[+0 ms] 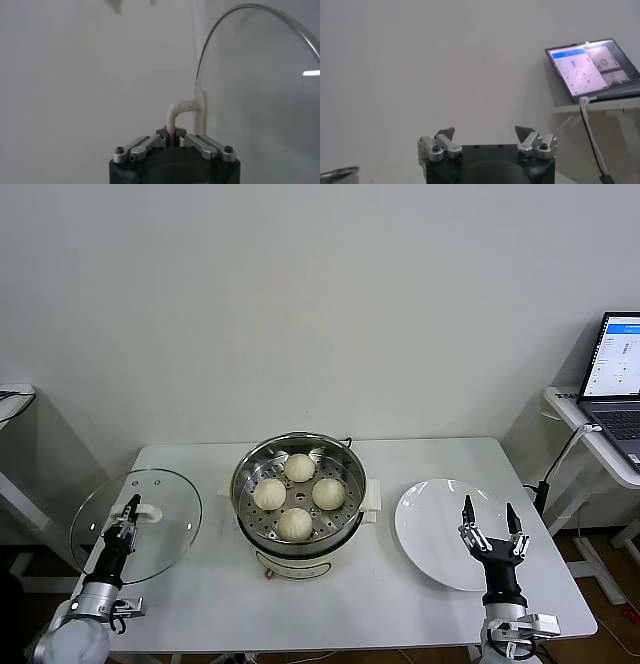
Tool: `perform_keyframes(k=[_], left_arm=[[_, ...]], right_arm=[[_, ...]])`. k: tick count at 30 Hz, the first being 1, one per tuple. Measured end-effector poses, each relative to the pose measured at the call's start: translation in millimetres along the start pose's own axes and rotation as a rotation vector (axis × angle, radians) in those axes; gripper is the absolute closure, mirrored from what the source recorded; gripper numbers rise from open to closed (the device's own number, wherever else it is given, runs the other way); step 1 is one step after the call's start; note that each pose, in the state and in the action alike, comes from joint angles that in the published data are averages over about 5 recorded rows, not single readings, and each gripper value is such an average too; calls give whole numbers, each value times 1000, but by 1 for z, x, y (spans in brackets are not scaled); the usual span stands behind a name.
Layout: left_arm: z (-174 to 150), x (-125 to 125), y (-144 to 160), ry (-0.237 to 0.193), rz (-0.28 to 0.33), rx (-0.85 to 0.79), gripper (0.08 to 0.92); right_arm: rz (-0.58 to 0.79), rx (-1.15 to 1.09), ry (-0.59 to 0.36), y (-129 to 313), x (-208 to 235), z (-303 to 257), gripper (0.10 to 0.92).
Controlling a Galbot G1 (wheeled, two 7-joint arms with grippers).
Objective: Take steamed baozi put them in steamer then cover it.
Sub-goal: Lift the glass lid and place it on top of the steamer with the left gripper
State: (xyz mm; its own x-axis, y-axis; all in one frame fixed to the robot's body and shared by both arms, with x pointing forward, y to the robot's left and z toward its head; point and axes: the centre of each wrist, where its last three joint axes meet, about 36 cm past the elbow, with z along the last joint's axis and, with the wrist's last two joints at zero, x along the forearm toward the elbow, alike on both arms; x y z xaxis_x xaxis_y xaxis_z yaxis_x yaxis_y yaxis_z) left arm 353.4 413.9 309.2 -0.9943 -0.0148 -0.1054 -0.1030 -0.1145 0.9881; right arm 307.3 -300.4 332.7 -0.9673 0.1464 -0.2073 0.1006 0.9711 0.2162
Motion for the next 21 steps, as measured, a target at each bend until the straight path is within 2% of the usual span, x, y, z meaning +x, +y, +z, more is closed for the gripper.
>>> perform_keyframes(k=[6, 12, 16, 21], left_arm=[[-10, 11, 54, 8, -45, 6, 806], [-34, 10, 116, 6, -71, 12, 806], [-60, 8, 151, 8, -65, 27, 806], [-100, 2, 176, 9, -30, 81, 806]], right_arm=[[-3, -2, 2, -1, -3, 3, 200], [-4, -1, 2, -3, -6, 7, 200], [0, 1, 0, -6, -8, 8, 200], [8, 5, 1, -10, -10, 10, 200]])
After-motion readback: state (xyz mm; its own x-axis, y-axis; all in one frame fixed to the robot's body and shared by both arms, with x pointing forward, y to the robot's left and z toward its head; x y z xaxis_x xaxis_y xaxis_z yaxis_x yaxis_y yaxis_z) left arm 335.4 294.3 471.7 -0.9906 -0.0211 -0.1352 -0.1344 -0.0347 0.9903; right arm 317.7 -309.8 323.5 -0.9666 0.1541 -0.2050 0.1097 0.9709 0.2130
